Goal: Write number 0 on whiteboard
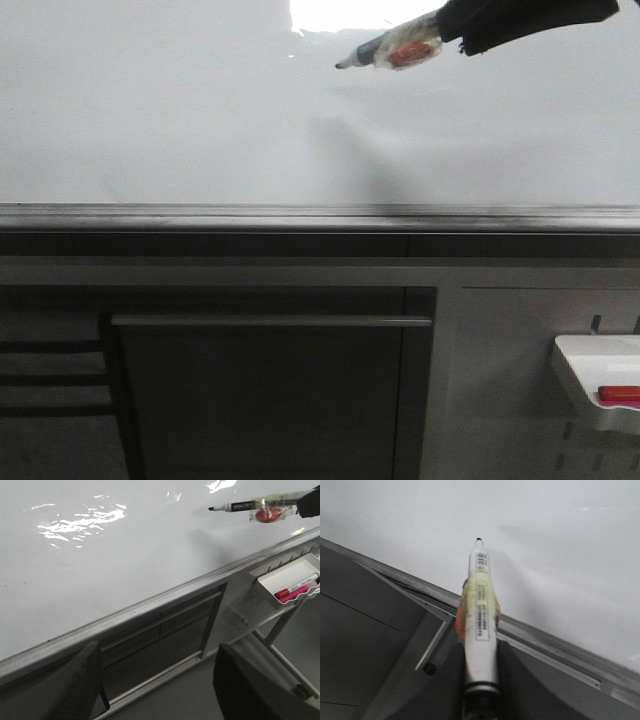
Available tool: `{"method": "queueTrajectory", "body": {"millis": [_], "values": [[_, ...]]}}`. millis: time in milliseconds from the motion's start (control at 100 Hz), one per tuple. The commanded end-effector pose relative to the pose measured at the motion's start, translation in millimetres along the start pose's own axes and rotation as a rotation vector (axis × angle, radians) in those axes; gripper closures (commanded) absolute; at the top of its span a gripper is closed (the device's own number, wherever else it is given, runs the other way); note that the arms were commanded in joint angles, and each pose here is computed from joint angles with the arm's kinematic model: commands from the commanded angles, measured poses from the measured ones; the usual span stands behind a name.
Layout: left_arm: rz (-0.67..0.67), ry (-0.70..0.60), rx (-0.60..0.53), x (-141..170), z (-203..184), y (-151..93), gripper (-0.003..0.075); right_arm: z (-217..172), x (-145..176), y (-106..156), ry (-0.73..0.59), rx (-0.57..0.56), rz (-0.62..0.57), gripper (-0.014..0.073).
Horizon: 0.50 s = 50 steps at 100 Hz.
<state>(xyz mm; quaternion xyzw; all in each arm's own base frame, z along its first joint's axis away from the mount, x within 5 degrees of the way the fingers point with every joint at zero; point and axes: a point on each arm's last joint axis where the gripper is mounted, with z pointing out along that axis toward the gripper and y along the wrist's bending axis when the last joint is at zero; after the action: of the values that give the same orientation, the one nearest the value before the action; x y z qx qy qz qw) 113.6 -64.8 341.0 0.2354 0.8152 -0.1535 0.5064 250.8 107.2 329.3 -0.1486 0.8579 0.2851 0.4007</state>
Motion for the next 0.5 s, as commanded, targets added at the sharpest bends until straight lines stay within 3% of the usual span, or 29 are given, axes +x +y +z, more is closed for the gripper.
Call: {"method": "queueTrajectory", "body": {"millis": [0, 260, 490], "values": [[-0.028, -0.106, -0.014, -15.1, -4.9, 1.3, 0.0280, -4.1, -25.2, 5.1, -0.056, -0.007, -0.037, 0.0592], [-0.028, -0.115, -0.016, -15.9, -5.0, 1.5, 0.0280, 28.4, -49.1, -4.8, 0.019, -0.023, -0.077, 0.0592], [-0.028, -0.115, -0.016, -15.9, -5.0, 1.5, 0.0280, 49.6, -33.8, -13.4, 0.223, -0.060, -0.094, 0.0592]]}}
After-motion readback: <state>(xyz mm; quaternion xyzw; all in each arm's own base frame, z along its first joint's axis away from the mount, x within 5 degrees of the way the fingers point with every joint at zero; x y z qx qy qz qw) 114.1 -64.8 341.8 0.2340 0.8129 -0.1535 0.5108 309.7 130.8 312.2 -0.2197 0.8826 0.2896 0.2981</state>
